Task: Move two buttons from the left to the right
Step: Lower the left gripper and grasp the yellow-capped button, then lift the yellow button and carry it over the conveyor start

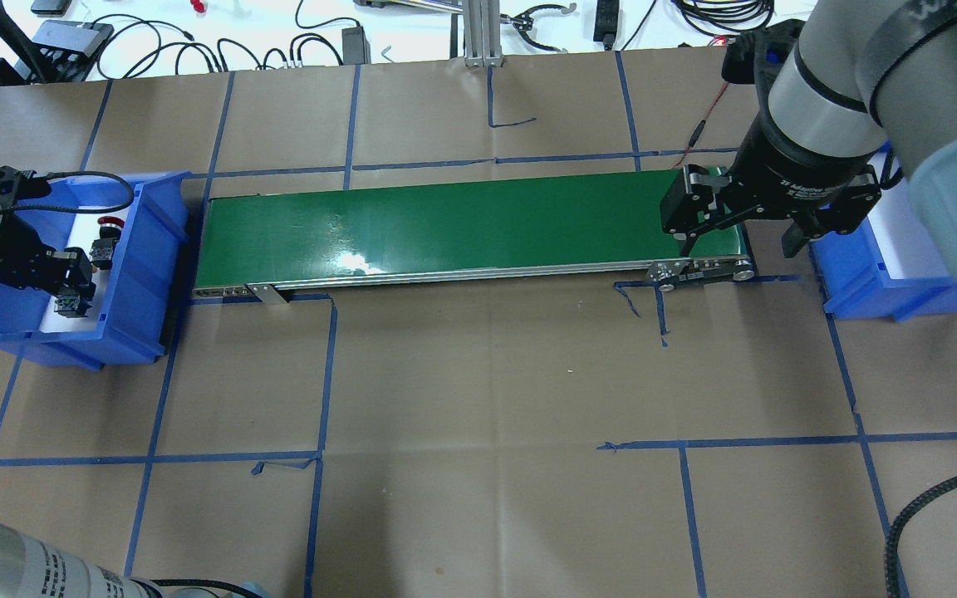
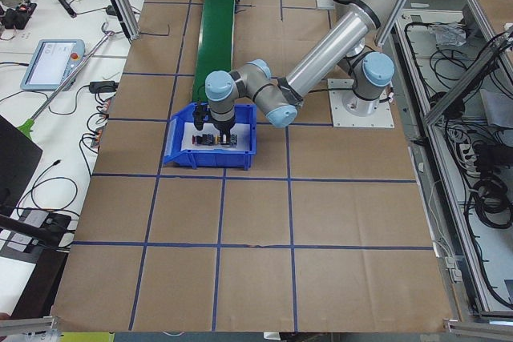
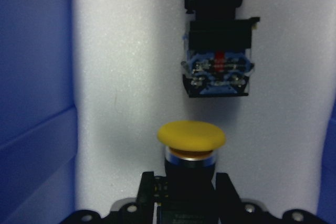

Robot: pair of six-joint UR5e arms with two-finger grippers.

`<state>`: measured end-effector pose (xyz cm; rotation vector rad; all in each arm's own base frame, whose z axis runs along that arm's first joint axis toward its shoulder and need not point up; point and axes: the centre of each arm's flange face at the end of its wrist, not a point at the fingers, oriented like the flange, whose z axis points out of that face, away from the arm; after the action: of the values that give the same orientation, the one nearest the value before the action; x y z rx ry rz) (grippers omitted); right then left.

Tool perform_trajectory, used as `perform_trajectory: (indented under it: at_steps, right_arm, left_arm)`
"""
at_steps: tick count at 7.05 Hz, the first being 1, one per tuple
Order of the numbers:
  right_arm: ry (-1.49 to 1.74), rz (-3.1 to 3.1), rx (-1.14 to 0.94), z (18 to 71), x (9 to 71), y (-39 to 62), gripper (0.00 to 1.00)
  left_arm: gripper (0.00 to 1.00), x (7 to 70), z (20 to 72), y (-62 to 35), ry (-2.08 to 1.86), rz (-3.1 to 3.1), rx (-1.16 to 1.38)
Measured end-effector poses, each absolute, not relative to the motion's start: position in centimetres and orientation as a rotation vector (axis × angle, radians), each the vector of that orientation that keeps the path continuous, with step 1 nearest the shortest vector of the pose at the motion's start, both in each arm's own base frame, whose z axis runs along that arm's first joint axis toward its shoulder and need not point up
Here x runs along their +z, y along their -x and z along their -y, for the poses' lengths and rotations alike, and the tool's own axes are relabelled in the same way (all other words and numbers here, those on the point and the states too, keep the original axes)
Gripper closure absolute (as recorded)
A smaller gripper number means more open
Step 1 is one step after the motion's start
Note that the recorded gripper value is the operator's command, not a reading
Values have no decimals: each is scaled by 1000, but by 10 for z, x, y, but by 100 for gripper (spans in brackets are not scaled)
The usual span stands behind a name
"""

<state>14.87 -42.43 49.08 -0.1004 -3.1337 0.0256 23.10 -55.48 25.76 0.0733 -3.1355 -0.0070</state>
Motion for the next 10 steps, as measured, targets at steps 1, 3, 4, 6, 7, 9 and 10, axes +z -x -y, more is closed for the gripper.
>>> perform_trajectory:
  at_steps: [1, 3, 4, 6, 7, 9, 10]
  right_arm:
    - [101, 3133, 26, 424, 491, -149, 0]
    - [101, 3134, 28, 425, 491, -149, 0]
    - [101, 3135, 30, 425, 492, -149, 0]
    - [101, 3135, 30, 425, 492, -149, 0]
    - [101, 3135, 30, 425, 492, -149, 0]
    - [101, 3135, 31, 425, 492, -149, 0]
    - [102, 3135, 32, 425, 492, -148, 0]
  left_arm:
    - [96, 294, 565, -234, -73, 3127, -28]
    - [96, 368, 583, -232, -49, 3114, -63]
    - [96, 400, 592, -226, -26, 3119, -54]
    - [96, 444, 620, -180, 58, 3148, 16]
    - [96, 452, 633, -142, 104, 3156, 33]
    - [96, 441, 649, -65, 94, 3152, 5]
    - [96, 422, 652, -32, 71, 3153, -41]
